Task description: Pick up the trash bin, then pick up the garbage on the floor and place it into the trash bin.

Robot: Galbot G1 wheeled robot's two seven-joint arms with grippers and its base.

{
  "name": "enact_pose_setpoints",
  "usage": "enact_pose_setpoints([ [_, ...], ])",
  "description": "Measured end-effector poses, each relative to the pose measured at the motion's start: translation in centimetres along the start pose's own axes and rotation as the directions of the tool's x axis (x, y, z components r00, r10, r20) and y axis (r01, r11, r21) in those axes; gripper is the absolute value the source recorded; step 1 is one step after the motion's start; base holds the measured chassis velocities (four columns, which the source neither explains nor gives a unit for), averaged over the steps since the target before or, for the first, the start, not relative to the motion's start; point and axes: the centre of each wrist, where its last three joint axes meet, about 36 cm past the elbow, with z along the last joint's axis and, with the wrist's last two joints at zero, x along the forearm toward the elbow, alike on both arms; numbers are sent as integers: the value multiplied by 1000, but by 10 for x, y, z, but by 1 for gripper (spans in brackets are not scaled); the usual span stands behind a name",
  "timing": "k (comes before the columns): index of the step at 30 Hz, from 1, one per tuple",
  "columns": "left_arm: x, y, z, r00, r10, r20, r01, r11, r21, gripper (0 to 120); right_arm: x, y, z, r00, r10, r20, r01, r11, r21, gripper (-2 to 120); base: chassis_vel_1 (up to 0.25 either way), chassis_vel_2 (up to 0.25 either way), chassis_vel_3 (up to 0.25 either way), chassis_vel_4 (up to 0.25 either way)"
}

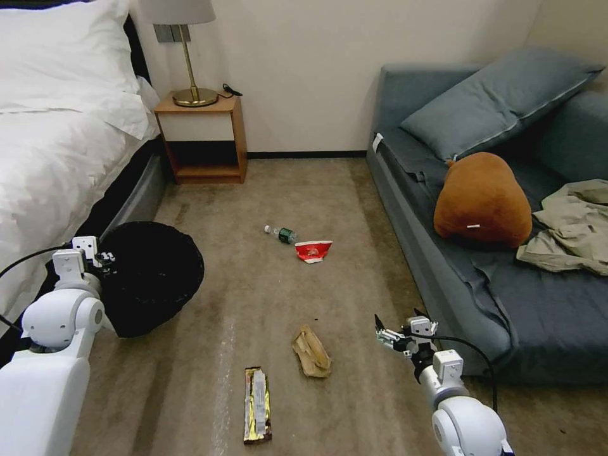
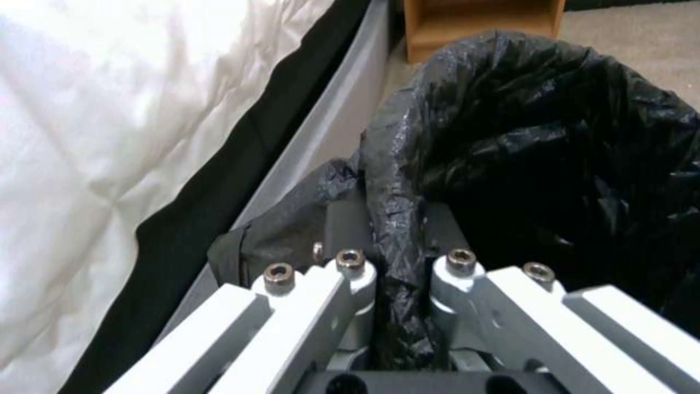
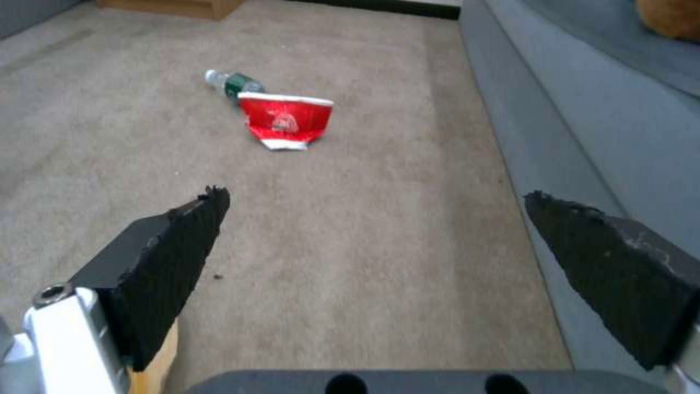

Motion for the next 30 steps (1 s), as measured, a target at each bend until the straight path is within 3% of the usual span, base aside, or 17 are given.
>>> enact_pose_setpoints([
  [16,8,-8,0,1000,15,26,-15,1000,14,3,-34,31,10,986,-156,-56,160,984,82,100,-29,23,27,-25],
  [24,31,-26,-12,998,31,61,-33,999,25,3,-65,80,29,930,-338,-143,357,924,135,100,0,0,0,0],
  [30,38,-31,-6,998,13,58,-13,1000,11,3,-87,105,24,889,-424,-173,449,881,152,100,0,0,0,0],
])
